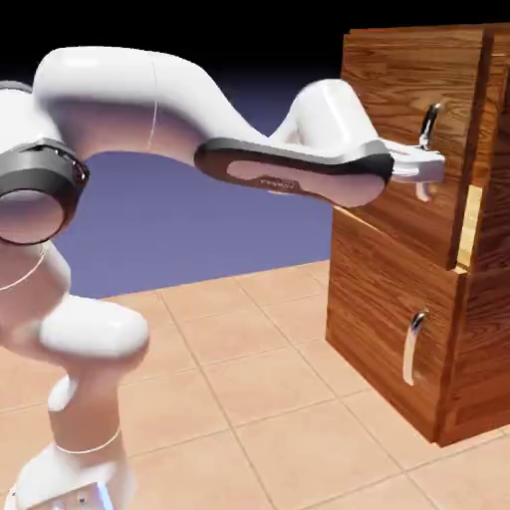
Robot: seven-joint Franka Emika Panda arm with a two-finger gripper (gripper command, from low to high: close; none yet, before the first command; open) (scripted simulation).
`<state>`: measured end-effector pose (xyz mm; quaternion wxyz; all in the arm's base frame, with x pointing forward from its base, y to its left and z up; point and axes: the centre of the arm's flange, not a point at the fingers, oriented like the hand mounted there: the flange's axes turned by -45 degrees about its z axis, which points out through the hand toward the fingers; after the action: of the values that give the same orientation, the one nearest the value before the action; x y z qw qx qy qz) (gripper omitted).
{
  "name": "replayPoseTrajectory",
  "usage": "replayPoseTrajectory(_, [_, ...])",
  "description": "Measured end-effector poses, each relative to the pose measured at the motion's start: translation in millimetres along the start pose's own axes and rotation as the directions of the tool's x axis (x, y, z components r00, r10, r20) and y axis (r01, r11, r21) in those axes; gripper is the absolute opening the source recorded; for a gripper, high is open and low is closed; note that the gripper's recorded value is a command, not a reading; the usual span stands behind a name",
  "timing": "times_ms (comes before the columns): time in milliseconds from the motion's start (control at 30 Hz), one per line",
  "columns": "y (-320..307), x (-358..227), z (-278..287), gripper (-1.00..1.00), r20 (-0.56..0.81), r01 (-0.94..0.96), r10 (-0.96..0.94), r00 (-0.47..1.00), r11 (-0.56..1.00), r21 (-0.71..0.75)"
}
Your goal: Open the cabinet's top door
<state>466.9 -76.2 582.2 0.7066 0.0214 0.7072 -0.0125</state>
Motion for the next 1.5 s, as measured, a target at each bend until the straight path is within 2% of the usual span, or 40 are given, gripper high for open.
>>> replayPoseTrajectory(267, [12,1,-28,-1.0,0.002,0.013,-0.014,1.0,0.997,0.079])
replayPoseTrajectory(800, [85,2,-129,-1.0,0.002,0.013,-0.015,1.0,0.92,0.391])
replayPoseTrajectory(1500, [247,4,-225,-1.0,0.002,0.006,-0.012,1.0,0.626,0.78])
